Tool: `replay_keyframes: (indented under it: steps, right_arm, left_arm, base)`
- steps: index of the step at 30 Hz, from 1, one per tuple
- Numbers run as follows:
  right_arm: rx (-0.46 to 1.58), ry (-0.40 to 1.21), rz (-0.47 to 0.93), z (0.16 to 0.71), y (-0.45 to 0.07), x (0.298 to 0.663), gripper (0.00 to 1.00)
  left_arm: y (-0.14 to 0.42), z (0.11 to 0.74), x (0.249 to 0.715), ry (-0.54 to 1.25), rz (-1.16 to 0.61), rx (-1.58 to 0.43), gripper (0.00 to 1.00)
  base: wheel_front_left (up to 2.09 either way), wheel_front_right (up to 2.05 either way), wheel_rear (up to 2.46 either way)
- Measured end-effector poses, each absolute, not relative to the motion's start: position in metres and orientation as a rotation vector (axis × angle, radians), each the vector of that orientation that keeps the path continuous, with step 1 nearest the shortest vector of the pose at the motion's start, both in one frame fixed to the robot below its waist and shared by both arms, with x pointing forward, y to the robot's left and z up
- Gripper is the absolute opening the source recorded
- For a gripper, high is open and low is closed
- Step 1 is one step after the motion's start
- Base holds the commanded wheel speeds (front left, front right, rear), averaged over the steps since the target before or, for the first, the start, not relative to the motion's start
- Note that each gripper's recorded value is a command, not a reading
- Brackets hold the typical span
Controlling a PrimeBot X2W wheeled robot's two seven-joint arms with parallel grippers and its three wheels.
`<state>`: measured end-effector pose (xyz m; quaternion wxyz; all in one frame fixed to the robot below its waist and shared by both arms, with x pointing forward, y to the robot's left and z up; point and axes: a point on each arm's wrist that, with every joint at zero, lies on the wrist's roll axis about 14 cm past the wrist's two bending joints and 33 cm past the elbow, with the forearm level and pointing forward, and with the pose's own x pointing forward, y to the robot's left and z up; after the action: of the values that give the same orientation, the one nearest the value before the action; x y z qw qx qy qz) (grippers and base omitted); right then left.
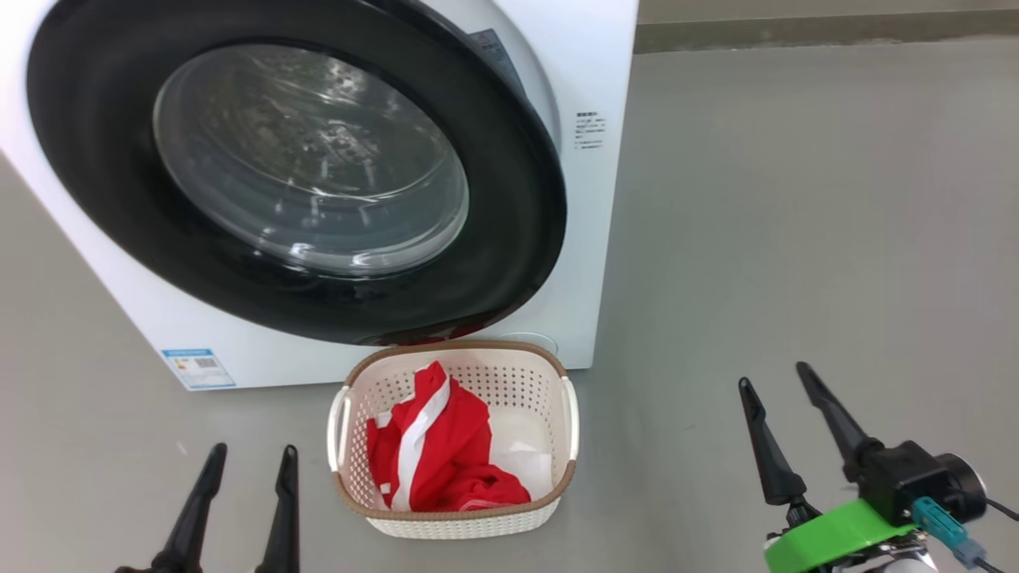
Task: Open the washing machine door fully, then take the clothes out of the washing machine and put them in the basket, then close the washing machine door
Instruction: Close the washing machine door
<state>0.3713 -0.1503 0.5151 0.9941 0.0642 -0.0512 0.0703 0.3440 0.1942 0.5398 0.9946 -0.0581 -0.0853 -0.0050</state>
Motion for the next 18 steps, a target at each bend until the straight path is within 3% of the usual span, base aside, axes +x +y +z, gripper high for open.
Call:
replay_keyframes:
  steps: [1,2,18]
  right_arm:
    - [0.128,-0.099,0.151,0.514,-0.147,0.373,0.07]
    - [0.126,-0.099,0.163,0.515,-0.143,0.375,0.0]
    - [0.133,-0.062,0.39,0.524,-0.061,0.435,0.0]
  left_arm:
    - [0.195,0.539,0.343,-0.169,-0.007,-0.119,1.0]
    - [0.195,0.538,0.342,-0.167,-0.003,-0.121,1.0]
    - [0.207,0.53,0.333,-0.146,0.051,-0.151,1.0]
  base:
    - [0.0,0.0,0.0]
    - [0.0,0.0,0.0]
    - [0.0,0.0,0.0]
